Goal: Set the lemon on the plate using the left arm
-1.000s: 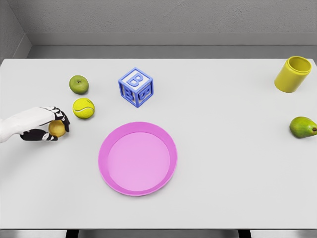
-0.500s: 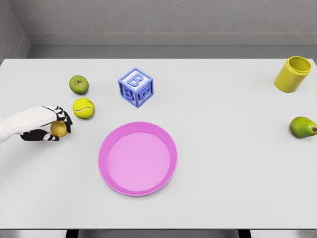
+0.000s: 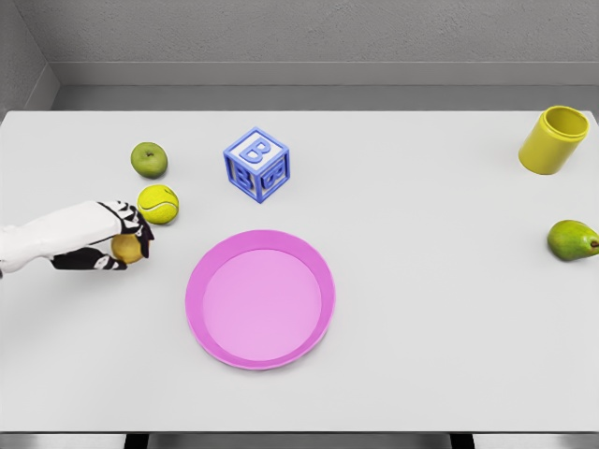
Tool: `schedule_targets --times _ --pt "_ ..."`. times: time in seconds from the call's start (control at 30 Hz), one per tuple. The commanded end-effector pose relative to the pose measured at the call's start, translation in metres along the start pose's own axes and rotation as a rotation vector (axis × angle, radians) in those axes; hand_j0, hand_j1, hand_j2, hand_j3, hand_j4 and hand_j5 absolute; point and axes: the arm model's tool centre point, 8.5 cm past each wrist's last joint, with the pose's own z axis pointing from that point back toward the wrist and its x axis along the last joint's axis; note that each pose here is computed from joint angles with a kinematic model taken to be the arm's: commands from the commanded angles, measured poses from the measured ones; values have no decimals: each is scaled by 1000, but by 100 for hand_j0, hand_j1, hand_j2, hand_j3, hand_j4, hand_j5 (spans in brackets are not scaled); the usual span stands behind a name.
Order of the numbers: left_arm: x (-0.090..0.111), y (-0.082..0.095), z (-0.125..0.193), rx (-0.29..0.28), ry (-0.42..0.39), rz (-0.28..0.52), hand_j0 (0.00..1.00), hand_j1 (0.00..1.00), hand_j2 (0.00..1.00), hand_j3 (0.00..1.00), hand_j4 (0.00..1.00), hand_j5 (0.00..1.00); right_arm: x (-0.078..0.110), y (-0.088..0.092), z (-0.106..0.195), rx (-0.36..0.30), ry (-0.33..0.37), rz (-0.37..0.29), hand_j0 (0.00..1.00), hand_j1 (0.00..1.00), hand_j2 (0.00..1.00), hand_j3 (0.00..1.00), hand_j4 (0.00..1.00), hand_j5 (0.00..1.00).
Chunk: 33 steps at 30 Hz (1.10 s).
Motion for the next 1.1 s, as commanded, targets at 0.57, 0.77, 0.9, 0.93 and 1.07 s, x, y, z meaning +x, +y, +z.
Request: schedule_targets --times 0.57,0.77,0.9,0.93,1.07 --pt "27 7 -6 23 -127 -42 44 44 44 44 44 44 0 0 0 0 0 -1 100 100 100 100 100 100" --pt "35 10 -8 32 -163 -55 43 43 43 43 43 43 0 0 0 0 0 -1 100 100 100 100 100 100" --pt "43 11 -8 36 -209 -73 43 43 43 43 43 43 0 0 0 0 0 -1 100 100 100 100 100 100" --pt "45 12 -9 38 -214 -74 43 43 43 43 43 43 0 0 0 0 0 -1 100 100 100 100 100 100" --pt "46 13 -9 42 -219 -76 43 43 43 43 43 43 0 0 0 0 0 -1 100 100 100 100 100 100"
